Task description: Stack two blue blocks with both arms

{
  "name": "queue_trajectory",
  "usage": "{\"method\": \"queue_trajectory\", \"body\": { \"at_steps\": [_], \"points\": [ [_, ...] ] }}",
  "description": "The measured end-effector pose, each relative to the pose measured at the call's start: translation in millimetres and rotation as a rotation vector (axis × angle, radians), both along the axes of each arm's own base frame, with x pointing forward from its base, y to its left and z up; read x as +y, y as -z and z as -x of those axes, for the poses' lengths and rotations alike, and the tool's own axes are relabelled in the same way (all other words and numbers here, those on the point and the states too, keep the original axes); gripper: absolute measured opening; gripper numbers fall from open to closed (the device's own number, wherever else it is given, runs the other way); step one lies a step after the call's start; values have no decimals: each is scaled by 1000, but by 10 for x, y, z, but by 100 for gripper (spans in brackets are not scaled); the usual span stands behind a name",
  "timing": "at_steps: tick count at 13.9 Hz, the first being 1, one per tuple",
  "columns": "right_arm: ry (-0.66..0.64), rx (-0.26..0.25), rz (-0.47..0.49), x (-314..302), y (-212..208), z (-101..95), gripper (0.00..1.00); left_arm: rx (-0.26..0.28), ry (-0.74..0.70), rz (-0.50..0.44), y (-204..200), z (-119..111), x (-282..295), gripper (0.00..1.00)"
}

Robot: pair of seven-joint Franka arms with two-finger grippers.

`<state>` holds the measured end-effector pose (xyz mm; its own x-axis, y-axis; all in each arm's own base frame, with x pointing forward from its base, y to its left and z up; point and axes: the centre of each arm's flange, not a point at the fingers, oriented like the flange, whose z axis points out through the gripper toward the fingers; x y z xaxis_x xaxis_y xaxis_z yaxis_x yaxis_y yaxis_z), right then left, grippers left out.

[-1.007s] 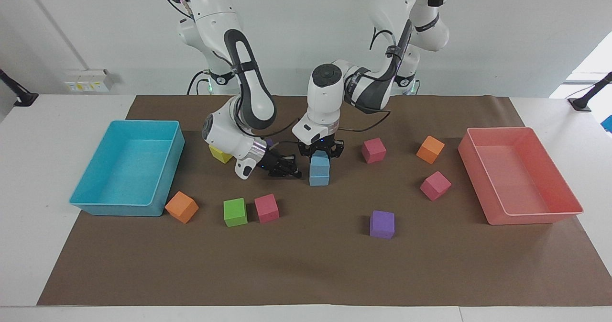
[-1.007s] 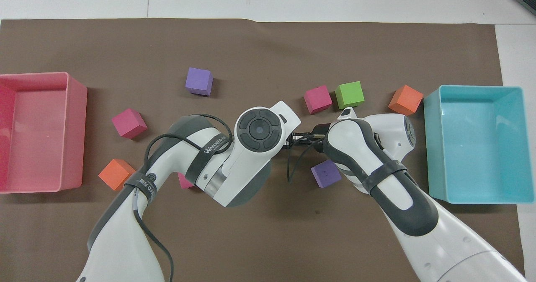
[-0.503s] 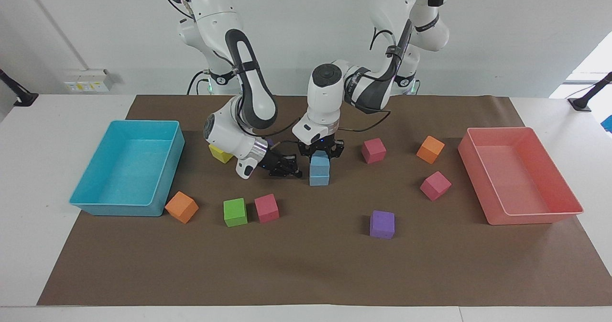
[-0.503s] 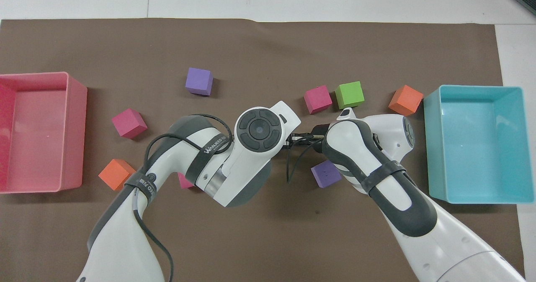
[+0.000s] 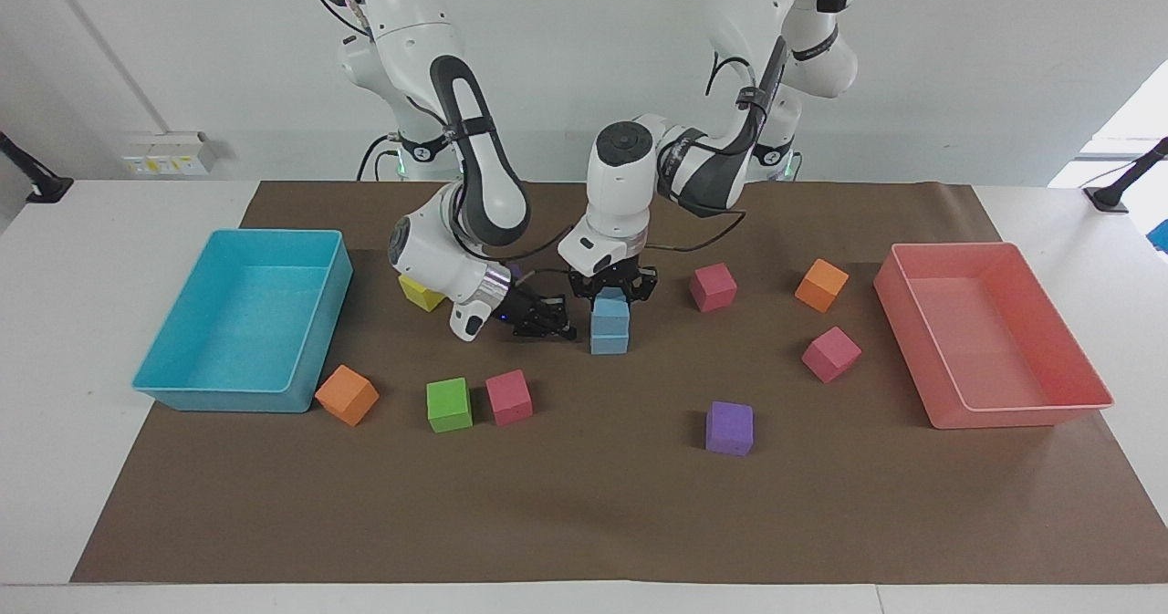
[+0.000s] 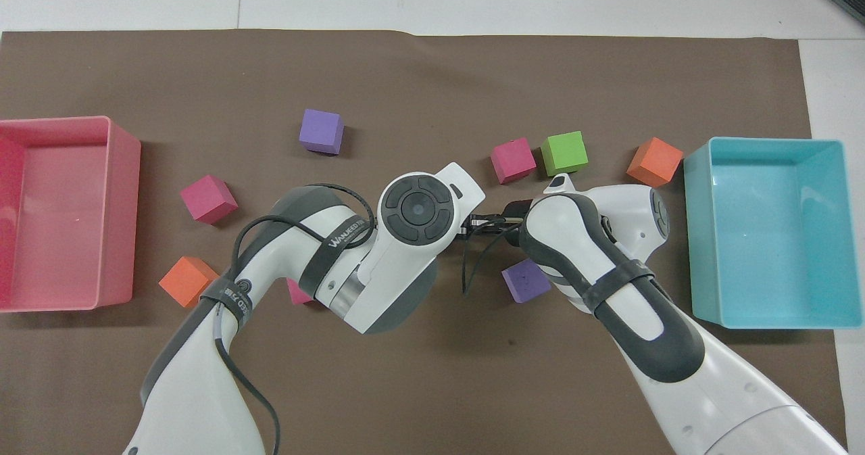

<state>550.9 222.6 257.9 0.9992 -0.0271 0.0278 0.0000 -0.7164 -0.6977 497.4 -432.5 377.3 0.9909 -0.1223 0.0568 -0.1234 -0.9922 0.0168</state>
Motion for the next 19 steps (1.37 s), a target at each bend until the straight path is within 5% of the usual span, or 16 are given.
{"method": "queue_trajectory", "body": {
  "at_steps": [6,11,15,19],
  "points": [
    [0,0,0,2,0,1,1,-2,0,2,-4,-2,-2,56],
    [0,0,0,2,1,1,1,-14,-2,12,-18,-17,-7,100],
    [0,0,0,2,1,2,1,-19,-6,15,-60,-33,13,100],
    [0,0,0,2,2,2,1,-29,-39,11,-712,-92,419,100]
  ]
}}
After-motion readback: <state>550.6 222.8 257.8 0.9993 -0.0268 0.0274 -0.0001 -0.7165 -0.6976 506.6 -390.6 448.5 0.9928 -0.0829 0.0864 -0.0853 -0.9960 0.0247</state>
